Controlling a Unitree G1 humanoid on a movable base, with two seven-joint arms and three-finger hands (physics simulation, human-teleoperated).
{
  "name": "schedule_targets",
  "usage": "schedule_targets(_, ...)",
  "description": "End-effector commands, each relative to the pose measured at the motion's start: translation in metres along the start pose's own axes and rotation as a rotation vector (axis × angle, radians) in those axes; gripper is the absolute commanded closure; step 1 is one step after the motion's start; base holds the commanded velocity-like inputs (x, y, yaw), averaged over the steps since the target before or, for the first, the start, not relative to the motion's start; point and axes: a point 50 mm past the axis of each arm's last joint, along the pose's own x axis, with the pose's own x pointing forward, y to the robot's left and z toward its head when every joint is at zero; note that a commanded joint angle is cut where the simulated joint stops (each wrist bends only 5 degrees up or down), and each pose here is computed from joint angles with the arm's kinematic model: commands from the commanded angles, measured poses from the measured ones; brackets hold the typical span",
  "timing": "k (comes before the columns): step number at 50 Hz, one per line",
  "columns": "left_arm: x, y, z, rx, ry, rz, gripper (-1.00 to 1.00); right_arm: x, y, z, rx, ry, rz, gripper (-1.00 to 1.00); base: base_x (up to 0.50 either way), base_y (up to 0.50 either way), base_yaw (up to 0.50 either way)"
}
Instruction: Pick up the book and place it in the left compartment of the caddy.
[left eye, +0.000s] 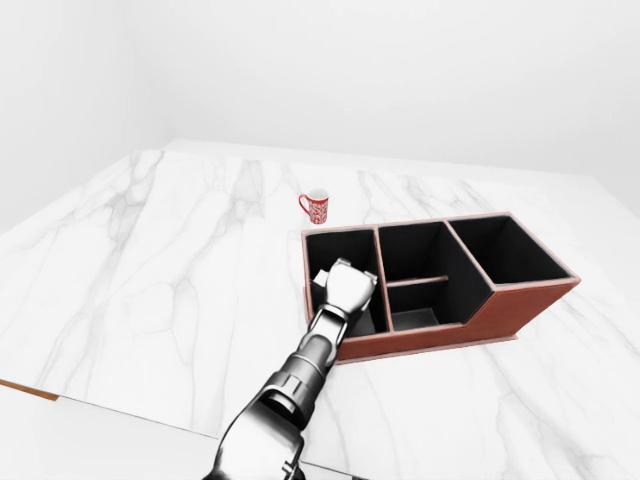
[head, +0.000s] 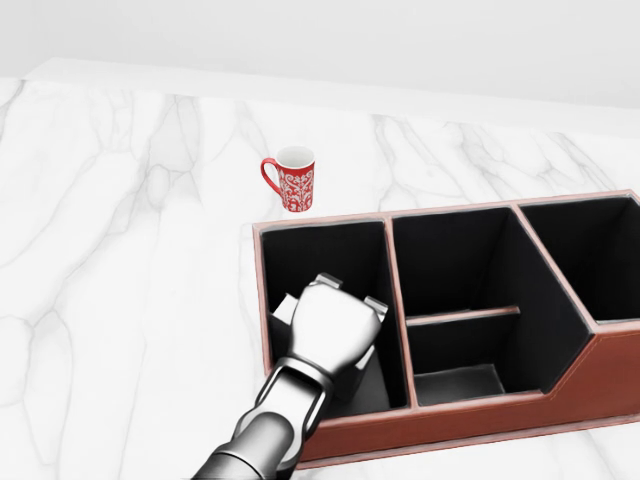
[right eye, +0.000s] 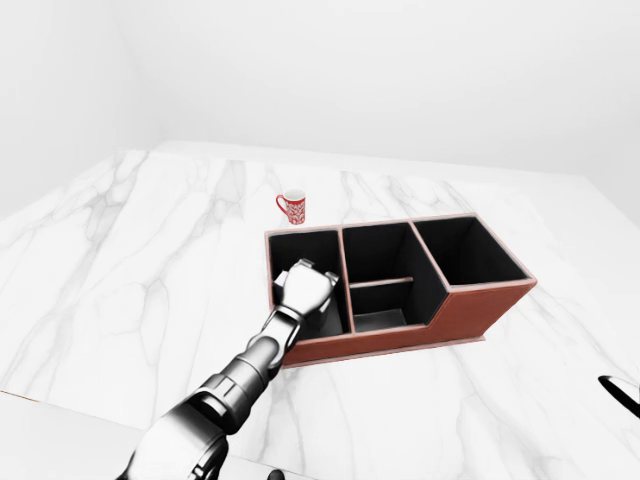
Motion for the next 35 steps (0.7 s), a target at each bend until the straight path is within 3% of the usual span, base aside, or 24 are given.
schedule_targets(1,-0.002,-0.012,-0.006,-0.036,0.027,-0.084,1.00,0.000,0.000,-0.002,0.000,0.008,0.001,-1.00,0.00,0.00,0.00)
schedule_targets(18,-0.003,-0.014,-0.011,-0.054,0.049,-0.100,1.00,0.000,0.000,0.001,-0.001,-0.004,0.001,-1.00,0.00,0.00,0.00)
schedule_targets(19,-0.003,-0.014,-0.011,-0.063,0.056,-0.097,-0.23,0.000,0.000,0.000,-0.002,0.001,0.001,-1.00,0.00,0.00,0.00)
schedule_targets(20,-0.004,-0.014,-0.011,-0.064,0.058,-0.093,-0.88,0.000,0.000,-0.001,-0.002,0.003,0.002,-1.00,0.00,0.00,0.00)
schedule_targets(21,-0.004,-0.014,-0.012,-0.069,0.063,-0.092,-1.00,0.000,0.000,-0.001,-0.001,0.004,0.002,-1.00,0.00,0.00,0.00)
schedule_targets(25,-0.007,-0.015,-0.016,-0.096,0.093,-0.079,-1.00,0.000,0.000,-0.001,-0.001,0.003,0.002,-1.00,0.00,0.00,0.00)
schedule_targets(28,-0.008,-0.008,-0.016,-0.107,0.103,-0.020,-1.00,0.000,0.000,0.000,-0.002,0.000,0.003,-1.00,0.00,0.00,0.00)
schedule_targets(32,-0.014,0.022,-0.019,-0.082,0.116,0.187,-1.00,0.000,0.000,-0.001,-0.002,0.005,0.002,-1.00,0.00,0.00,0.00)
schedule_targets(34,-0.015,0.024,-0.019,-0.079,0.119,0.195,-1.00,0.000,0.000,-0.001,-0.002,0.004,0.002,-1.00,0.00,0.00,0.00)
schedule_targets(35,-0.024,0.048,-0.020,-0.050,0.122,0.310,-1.00,0.000,0.000,-0.001,-0.003,0.003,0.002,-1.00,0.00,0.00,0.00)
